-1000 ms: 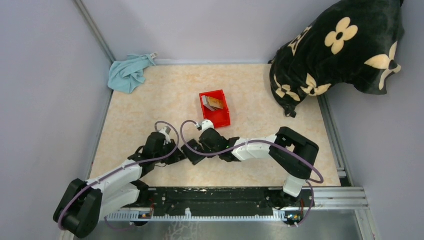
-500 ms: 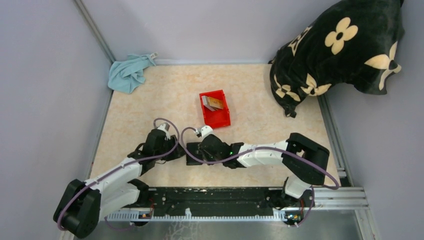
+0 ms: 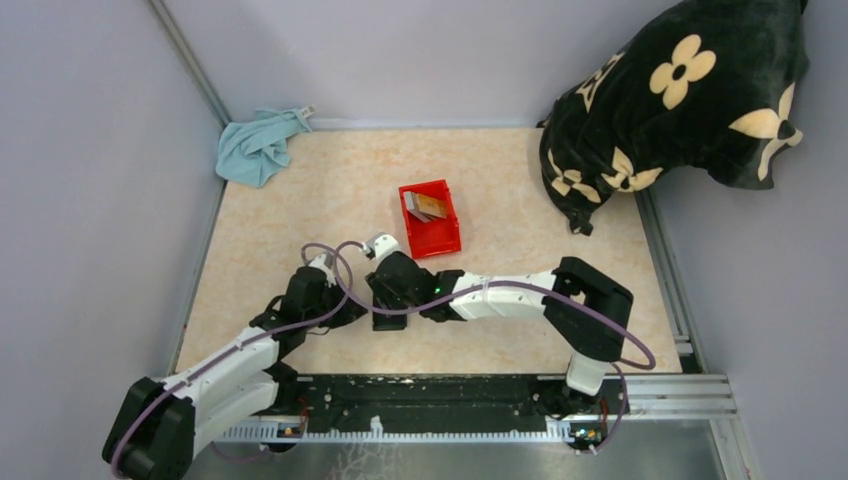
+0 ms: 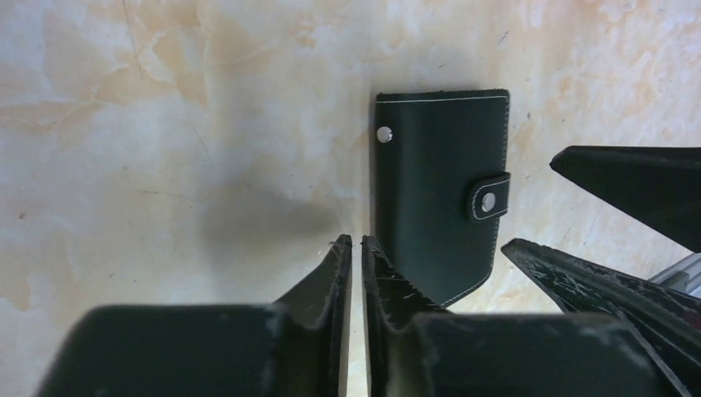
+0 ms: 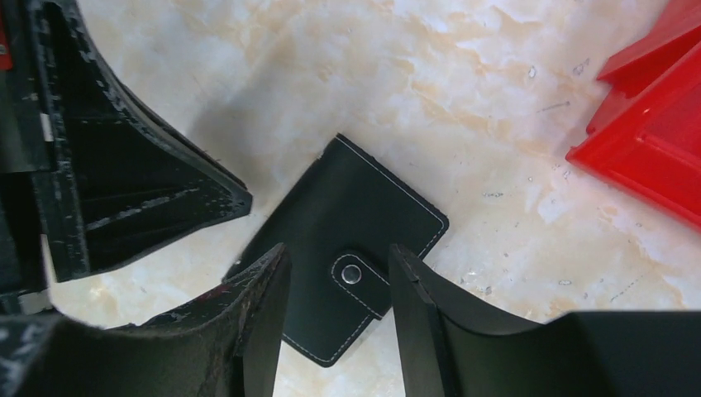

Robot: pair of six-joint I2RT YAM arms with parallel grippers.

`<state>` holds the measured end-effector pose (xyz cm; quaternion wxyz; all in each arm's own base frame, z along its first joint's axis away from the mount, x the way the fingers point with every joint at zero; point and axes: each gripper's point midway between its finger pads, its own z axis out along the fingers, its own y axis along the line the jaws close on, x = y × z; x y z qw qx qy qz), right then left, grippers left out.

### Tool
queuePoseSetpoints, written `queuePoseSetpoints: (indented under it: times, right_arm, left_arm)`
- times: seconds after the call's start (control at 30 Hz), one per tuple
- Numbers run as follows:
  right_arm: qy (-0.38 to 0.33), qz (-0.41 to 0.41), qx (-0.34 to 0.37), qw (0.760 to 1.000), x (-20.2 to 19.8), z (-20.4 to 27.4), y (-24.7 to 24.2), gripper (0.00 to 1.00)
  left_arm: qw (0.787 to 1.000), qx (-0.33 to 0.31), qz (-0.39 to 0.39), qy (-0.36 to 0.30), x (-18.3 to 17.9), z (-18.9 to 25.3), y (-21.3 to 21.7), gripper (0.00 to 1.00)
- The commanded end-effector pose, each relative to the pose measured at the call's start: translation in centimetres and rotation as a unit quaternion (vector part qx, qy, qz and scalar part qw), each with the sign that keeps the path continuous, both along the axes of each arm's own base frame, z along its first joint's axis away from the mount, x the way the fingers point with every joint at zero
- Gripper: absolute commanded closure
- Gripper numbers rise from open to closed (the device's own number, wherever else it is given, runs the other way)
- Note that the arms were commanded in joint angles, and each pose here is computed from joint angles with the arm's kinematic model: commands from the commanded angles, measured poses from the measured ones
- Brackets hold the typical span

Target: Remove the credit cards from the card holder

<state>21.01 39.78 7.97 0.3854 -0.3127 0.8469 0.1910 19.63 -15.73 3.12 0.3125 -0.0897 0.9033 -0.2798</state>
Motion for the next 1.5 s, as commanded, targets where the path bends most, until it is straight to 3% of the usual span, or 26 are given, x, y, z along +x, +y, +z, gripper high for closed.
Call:
queuePoseSetpoints:
  times: [0.0,0.07,0.3,0.43,0.63,0.73,1.47]
  right_arm:
    - [-0.016,0.011,-0.019,1.000,0.2,-0.1,1.0,0.52]
    - [-0.016,0.012,-0.030,0.999,-0.1,-0.7,0.7,0.52]
    - [-0.004,0.015,-0.048,0.999,-1.4,-2.4,-0.5,0.52]
    - [0.002,0.017,-0.064,0.998,-1.8,-3.5,-1.1,0.52]
    - [0.001,0.005,-0.088,0.996,-1.6,-5.1,-1.8,0.53]
    - [-0.005,0.004,-0.084,0.996,-1.4,-4.7,-1.6,0.54]
    - [-0.039,0.018,-0.078,0.996,-0.9,-3.6,-0.3,0.52]
  left_arm:
    - [1.000,-0.016,-0.018,0.000,-0.2,-0.3,-0.8,0.94]
    - [1.000,-0.016,-0.020,0.002,-0.2,-0.3,-0.9,1.00]
    - [1.000,-0.011,-0.020,-0.004,0.2,-0.2,-0.9,1.00]
    - [1.000,-0.012,-0.019,-0.001,0.2,-0.2,-0.9,0.95]
    - [1.000,-0.011,-0.014,-0.003,0.4,0.0,-0.8,0.78]
    - [1.000,-0.008,-0.012,-0.002,0.4,0.0,-0.7,0.74]
    - [1.000,-0.008,-0.012,0.002,0.1,-0.2,-0.6,0.70]
